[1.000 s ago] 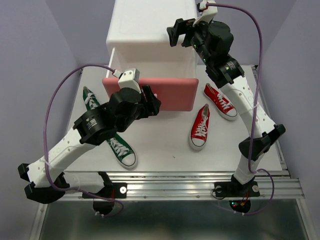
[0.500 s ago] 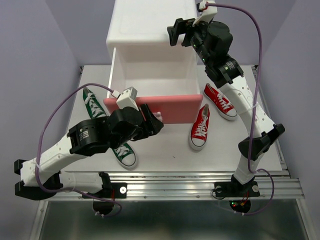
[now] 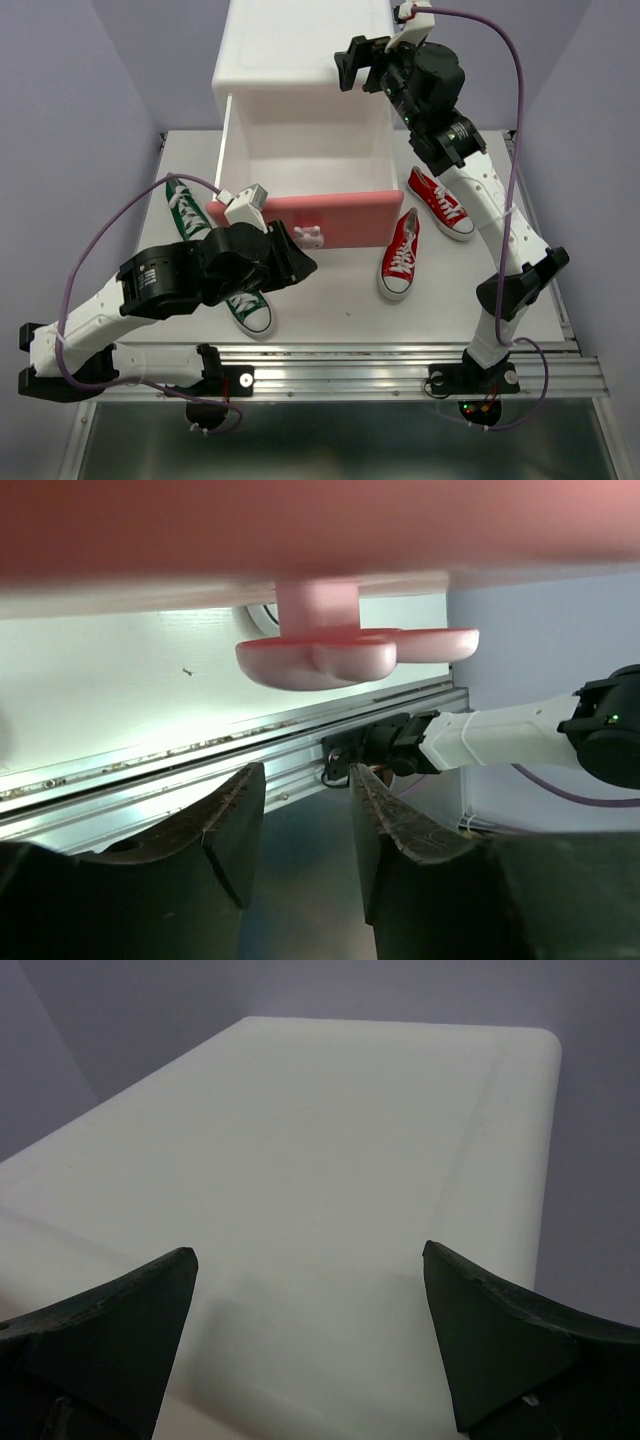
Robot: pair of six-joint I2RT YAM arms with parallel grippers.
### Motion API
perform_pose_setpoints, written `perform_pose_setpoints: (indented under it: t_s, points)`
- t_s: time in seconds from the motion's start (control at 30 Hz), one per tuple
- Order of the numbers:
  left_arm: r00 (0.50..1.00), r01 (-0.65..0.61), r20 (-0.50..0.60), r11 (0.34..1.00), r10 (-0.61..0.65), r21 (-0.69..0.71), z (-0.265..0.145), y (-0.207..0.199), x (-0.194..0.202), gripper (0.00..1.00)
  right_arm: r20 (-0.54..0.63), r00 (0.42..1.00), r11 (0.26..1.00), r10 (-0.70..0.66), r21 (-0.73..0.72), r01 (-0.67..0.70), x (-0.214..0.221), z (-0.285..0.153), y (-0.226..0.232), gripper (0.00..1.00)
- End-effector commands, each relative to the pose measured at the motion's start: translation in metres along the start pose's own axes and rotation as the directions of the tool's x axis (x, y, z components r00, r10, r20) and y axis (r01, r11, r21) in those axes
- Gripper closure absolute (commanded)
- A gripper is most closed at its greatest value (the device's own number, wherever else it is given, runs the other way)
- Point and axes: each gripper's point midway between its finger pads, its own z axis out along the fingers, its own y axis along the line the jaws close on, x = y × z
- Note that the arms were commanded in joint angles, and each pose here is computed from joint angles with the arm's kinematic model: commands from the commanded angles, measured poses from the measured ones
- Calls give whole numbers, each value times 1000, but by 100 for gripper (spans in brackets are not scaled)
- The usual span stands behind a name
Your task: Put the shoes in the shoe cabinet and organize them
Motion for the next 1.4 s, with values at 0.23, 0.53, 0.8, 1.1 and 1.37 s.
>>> perform_pose_setpoints:
  t_s: [0.23, 0.53, 0.8, 1.1, 1.37]
  points:
    - [997, 4, 72, 1000, -6, 26, -26, -24, -34, 39, -432, 901, 1000, 26, 27, -16, 158, -7, -1, 0]
    - [985, 34, 162, 983, -64, 182, -68, -70, -78, 23, -429, 903, 1000, 22, 5, -22, 157, -5, 3, 0]
    - [931, -11, 350, 954, -99, 299, -99, -114, -135, 1, -420, 908, 1000, 16, -10, -22, 154, -2, 5, 0]
    - [645, -5, 743, 971, -178, 237, -131, -105, -225, 1, -398, 917, 999, 38, -6, -44, 144, -1, 7, 0]
    - [504, -31, 863, 999, -6, 25, -110, -91, -296, 1, -384, 920, 996, 79, -3, -87, 137, 0, 12, 0]
